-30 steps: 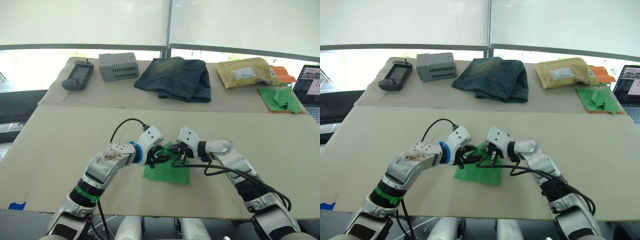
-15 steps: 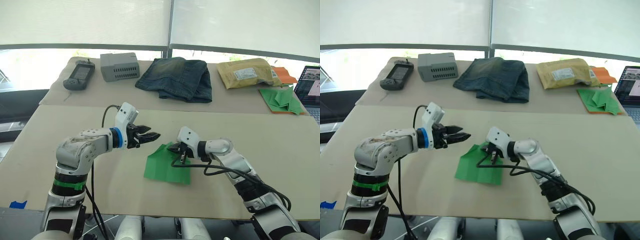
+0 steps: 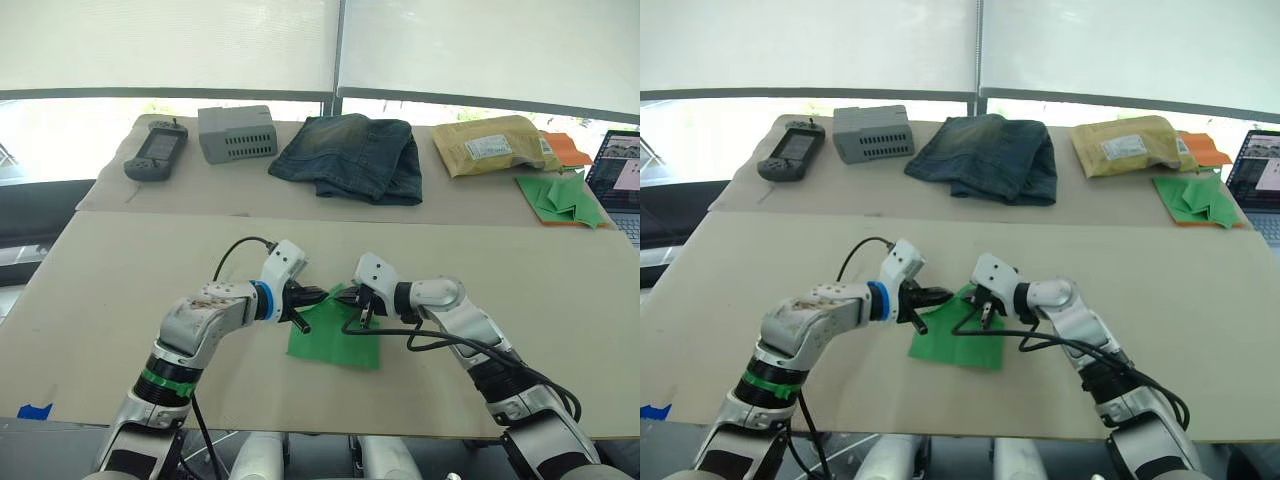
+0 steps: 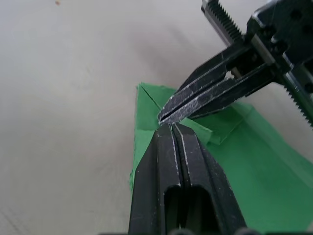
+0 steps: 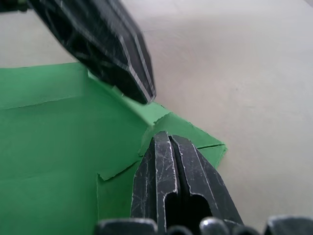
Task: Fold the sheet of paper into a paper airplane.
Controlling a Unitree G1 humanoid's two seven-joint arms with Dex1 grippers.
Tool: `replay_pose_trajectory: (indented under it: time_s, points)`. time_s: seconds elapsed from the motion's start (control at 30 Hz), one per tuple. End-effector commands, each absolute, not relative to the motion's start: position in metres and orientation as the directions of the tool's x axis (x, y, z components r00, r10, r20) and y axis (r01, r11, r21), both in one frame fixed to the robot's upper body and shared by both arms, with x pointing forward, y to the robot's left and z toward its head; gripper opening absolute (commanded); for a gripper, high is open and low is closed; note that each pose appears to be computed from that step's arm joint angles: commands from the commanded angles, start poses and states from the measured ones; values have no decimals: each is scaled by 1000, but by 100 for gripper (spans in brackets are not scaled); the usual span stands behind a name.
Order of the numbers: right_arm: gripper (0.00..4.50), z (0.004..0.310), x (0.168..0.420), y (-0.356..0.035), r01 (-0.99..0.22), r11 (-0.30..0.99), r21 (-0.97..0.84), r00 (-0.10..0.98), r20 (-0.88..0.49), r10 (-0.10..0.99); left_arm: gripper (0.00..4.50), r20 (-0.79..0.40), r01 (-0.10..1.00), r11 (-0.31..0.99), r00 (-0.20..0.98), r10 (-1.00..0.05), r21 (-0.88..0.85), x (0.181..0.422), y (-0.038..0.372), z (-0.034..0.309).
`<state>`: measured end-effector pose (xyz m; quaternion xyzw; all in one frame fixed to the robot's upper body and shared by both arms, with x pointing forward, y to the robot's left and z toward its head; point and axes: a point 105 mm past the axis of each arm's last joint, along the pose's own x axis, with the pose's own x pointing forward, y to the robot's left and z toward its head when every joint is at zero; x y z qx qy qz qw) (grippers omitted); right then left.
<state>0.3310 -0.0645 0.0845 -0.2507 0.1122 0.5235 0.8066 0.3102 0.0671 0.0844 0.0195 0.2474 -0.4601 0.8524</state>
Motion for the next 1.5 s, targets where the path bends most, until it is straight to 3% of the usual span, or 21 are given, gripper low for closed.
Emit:
replay_pose_trajectory:
  time_s: [0.03, 0.3, 0.53, 0.93, 1.2, 1.5]
  points:
    - [0, 87, 333, -70, -887, 346, -304, 454, -444, 772, 4, -444, 808, 567, 454, -773, -161, 310, 67, 81]
    - [0, 112, 331, -56, -881, 374, -290, 459, -329, 825, 4, -444, 799, 574, 455, -772, -178, 307, 67, 76]
    - [0, 88, 330, -47, -893, 375, -250, 446, -366, 817, 4, -435, 791, 585, 471, -767, -176, 311, 69, 79]
    - [0, 75, 357, -81, -803, 530, -274, 596, -405, 693, 4, -430, 791, 587, 476, -767, -172, 310, 70, 81]
    - [0, 105, 345, -61, -842, 460, -281, 529, -262, 807, 4, -432, 791, 589, 478, -765, -167, 311, 71, 80]
    - [0, 66, 320, -53, -891, 385, -238, 450, -374, 811, 4, -431, 775, 612, 503, -749, -158, 316, 75, 81]
